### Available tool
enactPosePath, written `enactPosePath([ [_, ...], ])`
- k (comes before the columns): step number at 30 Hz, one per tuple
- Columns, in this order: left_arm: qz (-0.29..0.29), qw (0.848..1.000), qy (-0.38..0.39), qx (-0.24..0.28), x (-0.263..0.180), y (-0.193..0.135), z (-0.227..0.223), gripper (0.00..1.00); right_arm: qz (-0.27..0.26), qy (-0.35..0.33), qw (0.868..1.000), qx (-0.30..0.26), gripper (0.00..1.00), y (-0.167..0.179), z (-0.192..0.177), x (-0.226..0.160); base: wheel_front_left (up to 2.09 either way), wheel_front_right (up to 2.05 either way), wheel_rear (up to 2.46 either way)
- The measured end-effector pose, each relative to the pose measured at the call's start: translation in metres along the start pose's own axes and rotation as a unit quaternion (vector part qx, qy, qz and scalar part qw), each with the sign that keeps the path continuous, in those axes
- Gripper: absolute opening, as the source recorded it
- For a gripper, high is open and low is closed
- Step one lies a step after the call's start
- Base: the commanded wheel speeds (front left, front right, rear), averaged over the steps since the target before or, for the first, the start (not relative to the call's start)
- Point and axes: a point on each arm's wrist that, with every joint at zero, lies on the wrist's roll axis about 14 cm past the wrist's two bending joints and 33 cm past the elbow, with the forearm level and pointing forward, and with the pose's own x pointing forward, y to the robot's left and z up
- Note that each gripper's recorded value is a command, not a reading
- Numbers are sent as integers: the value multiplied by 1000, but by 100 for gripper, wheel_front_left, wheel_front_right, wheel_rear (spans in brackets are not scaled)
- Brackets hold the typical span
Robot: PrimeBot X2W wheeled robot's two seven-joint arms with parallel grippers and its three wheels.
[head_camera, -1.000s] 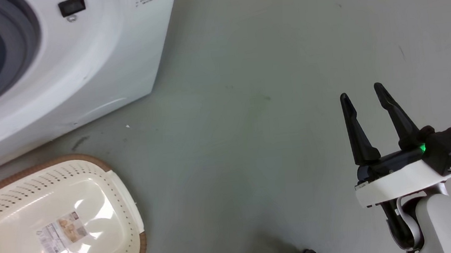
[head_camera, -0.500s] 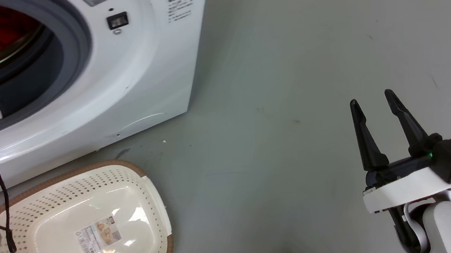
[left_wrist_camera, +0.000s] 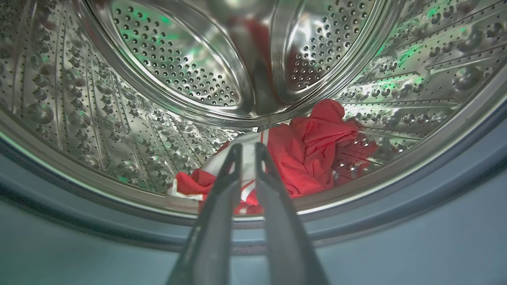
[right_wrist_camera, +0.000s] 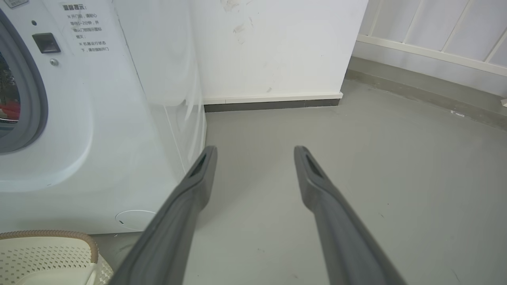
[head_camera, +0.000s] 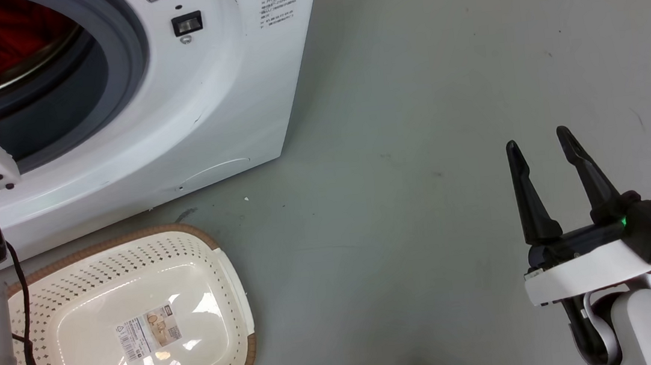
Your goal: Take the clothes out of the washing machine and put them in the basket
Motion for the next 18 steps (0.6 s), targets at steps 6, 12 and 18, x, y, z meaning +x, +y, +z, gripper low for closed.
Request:
enactPosePath([
  [6,-7,1000,11,7,4,-2,3,100,-1,1,1000,3,100,0,-1,0,0,0,0],
  [12,-32,998,52,30,19,-10,-1,100,-5,7,1000,3,100,-3,-3,-1,0,0,0],
  [18,-53,992,98,65,47,-20,-5,100,-13,25,1000,6,100,-7,-14,-1,0,0,0],
])
